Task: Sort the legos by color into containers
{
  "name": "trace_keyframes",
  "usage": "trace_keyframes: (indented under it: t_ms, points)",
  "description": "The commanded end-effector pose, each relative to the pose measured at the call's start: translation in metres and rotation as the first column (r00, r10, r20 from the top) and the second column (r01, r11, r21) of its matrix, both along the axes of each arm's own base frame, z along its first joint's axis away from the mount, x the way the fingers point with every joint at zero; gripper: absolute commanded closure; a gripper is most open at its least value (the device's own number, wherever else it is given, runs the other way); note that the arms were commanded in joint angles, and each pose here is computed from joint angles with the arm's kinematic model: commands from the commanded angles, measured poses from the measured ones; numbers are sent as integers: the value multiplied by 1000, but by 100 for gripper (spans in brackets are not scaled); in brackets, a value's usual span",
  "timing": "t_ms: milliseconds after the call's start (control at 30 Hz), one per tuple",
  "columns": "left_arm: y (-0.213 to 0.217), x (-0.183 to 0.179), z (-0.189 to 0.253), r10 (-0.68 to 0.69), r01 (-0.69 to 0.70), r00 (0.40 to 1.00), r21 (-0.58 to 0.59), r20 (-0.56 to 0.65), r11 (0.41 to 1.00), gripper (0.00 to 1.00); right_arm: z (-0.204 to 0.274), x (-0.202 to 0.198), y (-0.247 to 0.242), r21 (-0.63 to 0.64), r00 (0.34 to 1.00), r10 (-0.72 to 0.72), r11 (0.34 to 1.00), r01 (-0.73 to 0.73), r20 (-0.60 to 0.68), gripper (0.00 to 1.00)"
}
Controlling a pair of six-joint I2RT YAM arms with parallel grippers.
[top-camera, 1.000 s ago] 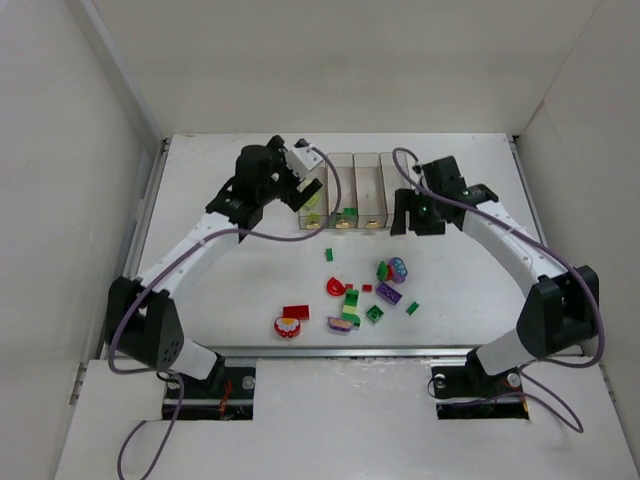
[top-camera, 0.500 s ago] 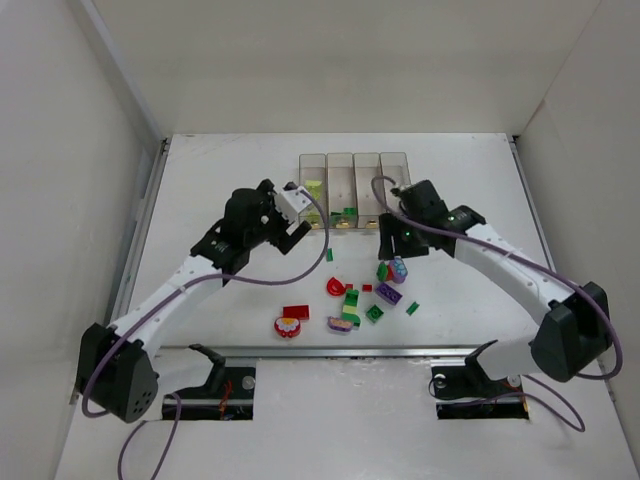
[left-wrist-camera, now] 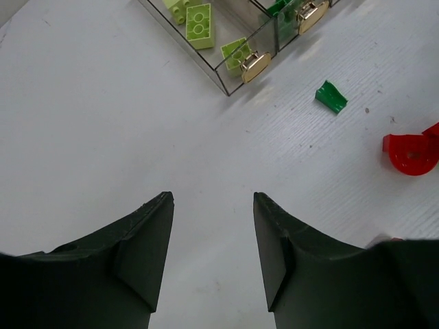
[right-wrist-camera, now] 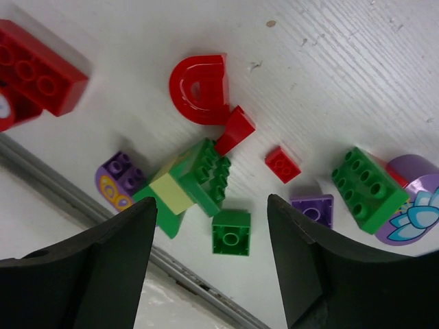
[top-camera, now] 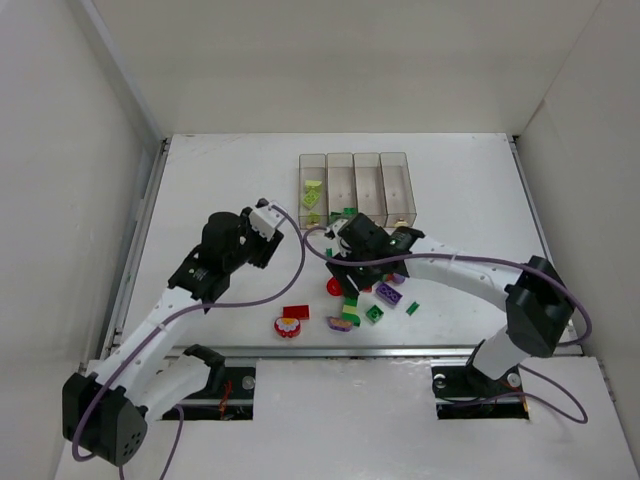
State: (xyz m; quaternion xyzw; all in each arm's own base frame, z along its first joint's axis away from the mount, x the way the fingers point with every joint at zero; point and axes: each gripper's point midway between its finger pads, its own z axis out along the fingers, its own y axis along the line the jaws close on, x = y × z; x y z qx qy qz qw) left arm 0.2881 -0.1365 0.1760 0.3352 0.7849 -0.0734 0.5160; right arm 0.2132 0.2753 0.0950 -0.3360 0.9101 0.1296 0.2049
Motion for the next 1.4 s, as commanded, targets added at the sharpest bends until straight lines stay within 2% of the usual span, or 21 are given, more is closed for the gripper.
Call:
trace_keyframes:
  t_ms: [0, 133, 433, 567, 667, 700, 767, 833, 867, 967, 1167, 1367]
  points:
    - [4, -6, 3, 26, -26, 1000, -19, 2, 999, 53, 10, 22, 8, 8, 993, 34, 999, -35, 112, 29]
    - [6, -9, 11, 31, -30, 999, -36, 18, 999, 53, -2, 26, 14, -3, 993, 58, 998, -58, 105, 36]
    - [9, -15, 9, 43, -43, 999, -33, 3, 999, 53, -21, 15, 23, -23, 989, 132, 991, -131, 72, 45]
    - [11, -14, 9, 51, -51, 999, -30, 5, 998, 53, -23, 9, 21, -28, 988, 142, 990, -140, 67, 53]
    - [11, -14, 9, 55, -55, 998, -37, 1, 998, 53, -20, 8, 20, -24, 989, 131, 991, -130, 63, 53]
    - [11, -14, 9, 55, -55, 998, -37, 1, 998, 53, -18, 5, 18, -24, 991, 122, 992, -121, 56, 46]
    - [11, -14, 9, 55, -55, 998, -37, 1, 998, 53, -15, 6, 13, -34, 993, 102, 994, -100, 62, 42]
    - [11, -14, 9, 55, -55, 998, -37, 1, 998, 53, -12, 7, 9, -44, 995, 75, 996, -72, 69, 42]
    - [11, -14, 9, 55, -55, 998, -37, 1, 998, 53, -12, 7, 9, -41, 996, 67, 997, -64, 66, 46]
    - [9, -14, 6, 47, -47, 999, -36, -9, 998, 53, -9, 9, 12, -33, 995, 66, 997, -64, 73, 49]
    - [9, -13, 11, 43, -43, 999, -33, 3, 999, 53, -19, -1, 7, -85, 996, 82, 993, -80, 16, 51]
    - [9, -13, 11, 43, -43, 999, -33, 3, 999, 53, -16, 1, 4, -92, 997, 65, 994, -62, 29, 52]
